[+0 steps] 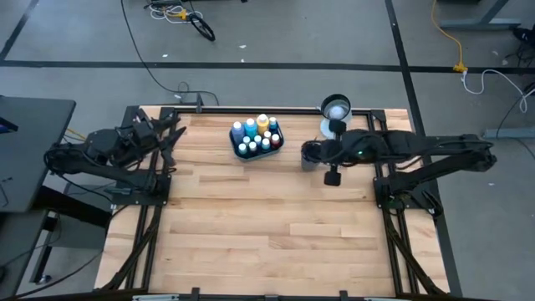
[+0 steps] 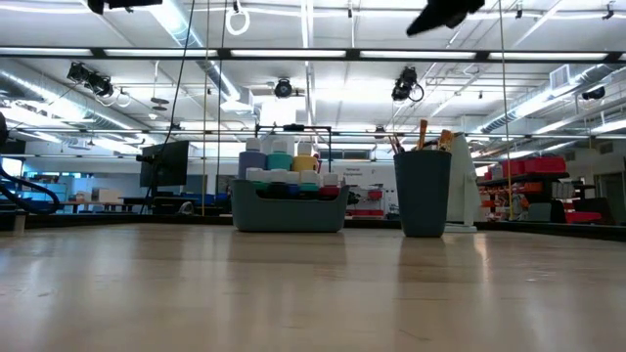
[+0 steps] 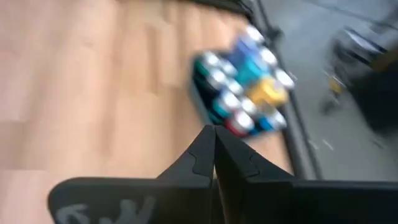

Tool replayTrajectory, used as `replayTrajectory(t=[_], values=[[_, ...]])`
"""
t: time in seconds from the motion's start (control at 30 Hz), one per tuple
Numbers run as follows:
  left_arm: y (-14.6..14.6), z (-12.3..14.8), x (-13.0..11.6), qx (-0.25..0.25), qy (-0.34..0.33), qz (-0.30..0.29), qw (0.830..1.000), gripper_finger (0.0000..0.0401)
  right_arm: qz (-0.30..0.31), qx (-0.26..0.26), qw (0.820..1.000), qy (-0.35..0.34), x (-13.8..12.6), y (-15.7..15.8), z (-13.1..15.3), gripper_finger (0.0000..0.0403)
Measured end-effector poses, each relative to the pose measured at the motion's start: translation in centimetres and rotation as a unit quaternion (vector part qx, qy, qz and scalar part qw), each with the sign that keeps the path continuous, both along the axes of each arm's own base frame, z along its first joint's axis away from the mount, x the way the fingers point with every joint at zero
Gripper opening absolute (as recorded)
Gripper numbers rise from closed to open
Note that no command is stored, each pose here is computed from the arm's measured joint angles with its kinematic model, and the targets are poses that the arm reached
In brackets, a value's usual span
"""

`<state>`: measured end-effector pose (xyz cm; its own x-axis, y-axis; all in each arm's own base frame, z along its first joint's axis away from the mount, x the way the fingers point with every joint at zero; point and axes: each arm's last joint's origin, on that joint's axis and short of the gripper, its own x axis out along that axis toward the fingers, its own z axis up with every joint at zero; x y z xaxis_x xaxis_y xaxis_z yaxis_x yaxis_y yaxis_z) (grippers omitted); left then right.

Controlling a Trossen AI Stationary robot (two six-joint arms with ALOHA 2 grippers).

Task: Pick & Place Paint Supplies
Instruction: Return to Home Position

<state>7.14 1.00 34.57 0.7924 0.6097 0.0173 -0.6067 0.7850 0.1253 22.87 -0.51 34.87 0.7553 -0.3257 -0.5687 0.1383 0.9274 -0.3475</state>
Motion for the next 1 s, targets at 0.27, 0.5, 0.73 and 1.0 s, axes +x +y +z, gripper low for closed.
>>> replayTrajectory(t=[0.27, 0.5, 0.73, 1.0], values=[[-0.2, -0.5, -1.2, -0.002, 0.011, -0.078, 0.997, 0.0152, 0.123, 0.047, 0.986, -0.104, -0.7, 0.7, 2.0, 0.0011], [-0.3, -3.0, -1.6, -0.001, -0.025, -0.120, 0.992, 0.0152, 0.153, 0.044, 0.975, -0.154, -0.3, 0.9, -2.6, 0.0011], [-0.4, -7.8, -0.5, -0.017, -0.073, -0.112, 0.991, 0.0152, 0.162, 0.003, 0.958, -0.238, -2.0, 0.6, -5.9, 0.0011], [-0.6, -11.3, 0.9, 0.008, -0.078, -0.110, 0.991, 0.0152, 0.123, 0.041, 0.952, -0.278, -5.7, -0.2, -8.1, 0.0011]])
